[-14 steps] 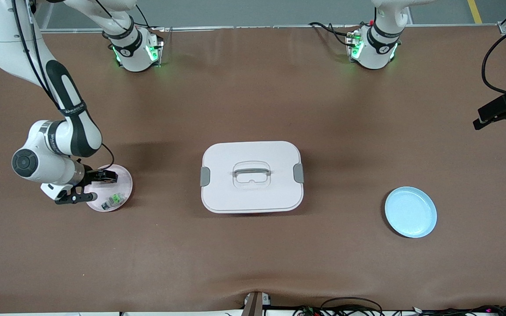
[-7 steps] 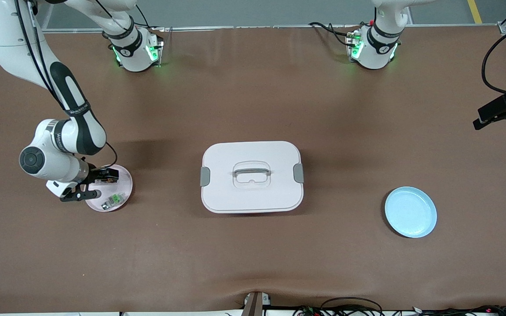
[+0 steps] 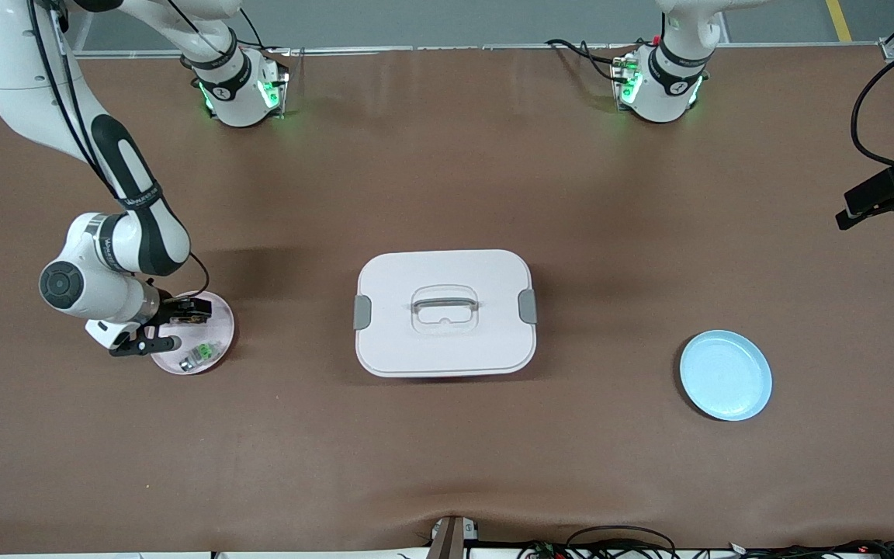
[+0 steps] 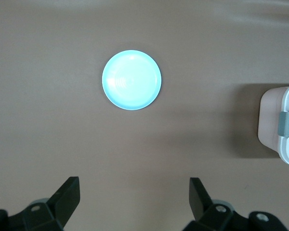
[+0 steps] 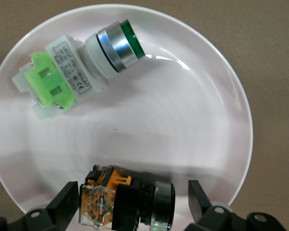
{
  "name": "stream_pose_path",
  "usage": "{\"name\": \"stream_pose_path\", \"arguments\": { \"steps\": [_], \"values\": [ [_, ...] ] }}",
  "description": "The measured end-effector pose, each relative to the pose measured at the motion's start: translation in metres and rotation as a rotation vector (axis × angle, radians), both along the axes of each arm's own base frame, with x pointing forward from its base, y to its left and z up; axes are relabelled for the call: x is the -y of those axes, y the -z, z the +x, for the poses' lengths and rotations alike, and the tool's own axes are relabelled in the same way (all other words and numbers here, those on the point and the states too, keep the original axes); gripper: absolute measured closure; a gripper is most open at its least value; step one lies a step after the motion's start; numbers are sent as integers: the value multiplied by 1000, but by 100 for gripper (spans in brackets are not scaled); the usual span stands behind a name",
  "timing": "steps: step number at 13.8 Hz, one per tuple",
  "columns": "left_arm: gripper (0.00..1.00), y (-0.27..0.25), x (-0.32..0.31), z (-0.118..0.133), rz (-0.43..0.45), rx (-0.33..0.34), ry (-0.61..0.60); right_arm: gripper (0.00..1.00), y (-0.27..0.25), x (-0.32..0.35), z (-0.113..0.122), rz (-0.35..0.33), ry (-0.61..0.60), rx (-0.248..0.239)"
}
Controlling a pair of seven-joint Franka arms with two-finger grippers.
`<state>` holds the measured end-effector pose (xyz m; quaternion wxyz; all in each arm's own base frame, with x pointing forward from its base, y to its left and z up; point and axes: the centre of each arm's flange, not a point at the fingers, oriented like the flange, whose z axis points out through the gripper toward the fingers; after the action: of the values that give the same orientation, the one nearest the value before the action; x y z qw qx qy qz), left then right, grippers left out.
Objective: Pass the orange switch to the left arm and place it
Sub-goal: 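Reach the right gripper to the white plate and grasp the orange switch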
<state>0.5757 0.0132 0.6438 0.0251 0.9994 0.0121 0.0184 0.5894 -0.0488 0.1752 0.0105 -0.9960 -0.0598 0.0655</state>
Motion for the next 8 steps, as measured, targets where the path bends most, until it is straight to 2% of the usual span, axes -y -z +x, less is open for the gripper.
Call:
{"name": "stream_pose_path", "arguments": {
  "steps": [1, 2, 4, 8],
  "values": [
    [0, 0, 0, 0, 0, 0, 0, 0, 0, 0, 0, 0, 0, 0],
    [0, 0, 0, 0, 0, 0, 0, 7, 0, 0, 0, 0, 0, -1],
    [0, 0, 0, 0, 0, 0, 0, 26, 0, 0, 0, 1, 1, -1],
    [0, 0, 1, 0, 0, 0, 1, 26, 0, 3, -1, 5, 12, -10]
  ]
}}
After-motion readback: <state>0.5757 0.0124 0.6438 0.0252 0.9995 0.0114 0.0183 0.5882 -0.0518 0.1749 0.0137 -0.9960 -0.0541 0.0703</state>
